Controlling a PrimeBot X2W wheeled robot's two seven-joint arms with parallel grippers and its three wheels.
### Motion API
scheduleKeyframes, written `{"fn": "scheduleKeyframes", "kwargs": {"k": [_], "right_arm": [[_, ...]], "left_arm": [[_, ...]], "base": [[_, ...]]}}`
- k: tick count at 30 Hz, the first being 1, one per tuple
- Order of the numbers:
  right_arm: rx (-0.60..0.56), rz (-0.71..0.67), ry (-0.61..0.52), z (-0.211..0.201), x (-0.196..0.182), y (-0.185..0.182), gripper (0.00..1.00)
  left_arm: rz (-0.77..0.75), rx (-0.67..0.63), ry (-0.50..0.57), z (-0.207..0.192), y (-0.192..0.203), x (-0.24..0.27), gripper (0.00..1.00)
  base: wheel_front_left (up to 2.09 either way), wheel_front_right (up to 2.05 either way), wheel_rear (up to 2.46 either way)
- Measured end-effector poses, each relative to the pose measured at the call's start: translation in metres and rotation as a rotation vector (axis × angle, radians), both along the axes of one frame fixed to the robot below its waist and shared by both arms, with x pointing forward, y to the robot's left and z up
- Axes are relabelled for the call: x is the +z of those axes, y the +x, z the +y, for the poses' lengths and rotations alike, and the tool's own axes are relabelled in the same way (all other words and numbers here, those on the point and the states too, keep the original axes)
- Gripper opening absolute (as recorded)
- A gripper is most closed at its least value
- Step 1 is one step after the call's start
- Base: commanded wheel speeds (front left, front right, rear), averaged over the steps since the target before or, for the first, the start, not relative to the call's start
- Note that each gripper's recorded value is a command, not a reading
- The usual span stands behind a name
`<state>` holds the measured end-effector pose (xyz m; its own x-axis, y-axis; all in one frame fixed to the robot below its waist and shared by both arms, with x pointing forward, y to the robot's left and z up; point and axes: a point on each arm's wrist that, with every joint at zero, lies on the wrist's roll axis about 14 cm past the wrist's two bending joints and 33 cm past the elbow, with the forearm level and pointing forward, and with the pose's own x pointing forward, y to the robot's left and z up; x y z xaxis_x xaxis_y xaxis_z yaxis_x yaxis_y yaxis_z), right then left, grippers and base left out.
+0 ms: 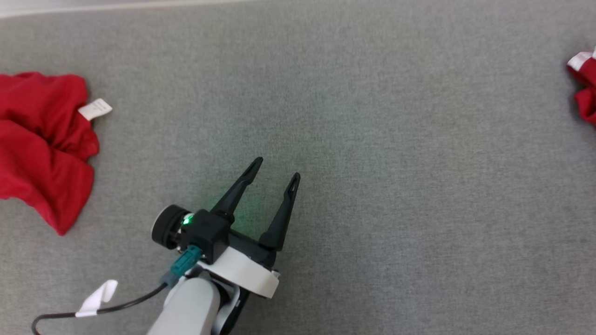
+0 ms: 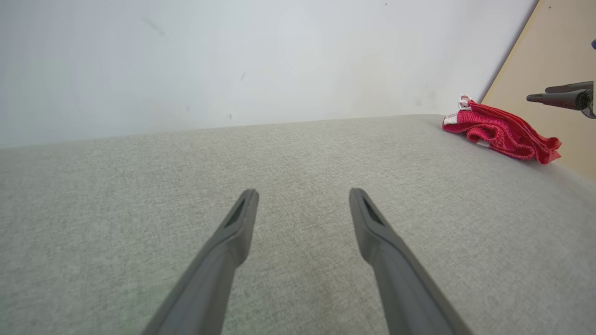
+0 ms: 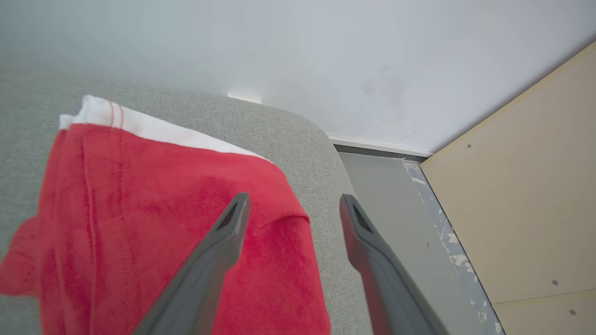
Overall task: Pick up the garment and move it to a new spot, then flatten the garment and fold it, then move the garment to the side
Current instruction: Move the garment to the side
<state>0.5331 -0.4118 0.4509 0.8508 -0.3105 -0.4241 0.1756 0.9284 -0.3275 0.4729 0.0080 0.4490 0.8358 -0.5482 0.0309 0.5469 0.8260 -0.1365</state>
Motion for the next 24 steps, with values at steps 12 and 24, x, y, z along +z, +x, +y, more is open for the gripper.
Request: {"fn": "scheduleKeyframes", "kwargs": {"k": [12,24], "right_arm": [[0.208,-0.335,0.112,0.096,0.091,0.006,1.00],[0.418,-0.561,0.292,0.170,0.142,-0.065,1.00]], "left_arm": [[-0.092,0.111,-0.031,0.028,-0.027,0.060,1.00],[-0.177,0.327,-0.022,0.099,-0.066,0.101,1.00]], "base": [[0.00,0.00,0.00],[0.00,0.00,0.00]]}}
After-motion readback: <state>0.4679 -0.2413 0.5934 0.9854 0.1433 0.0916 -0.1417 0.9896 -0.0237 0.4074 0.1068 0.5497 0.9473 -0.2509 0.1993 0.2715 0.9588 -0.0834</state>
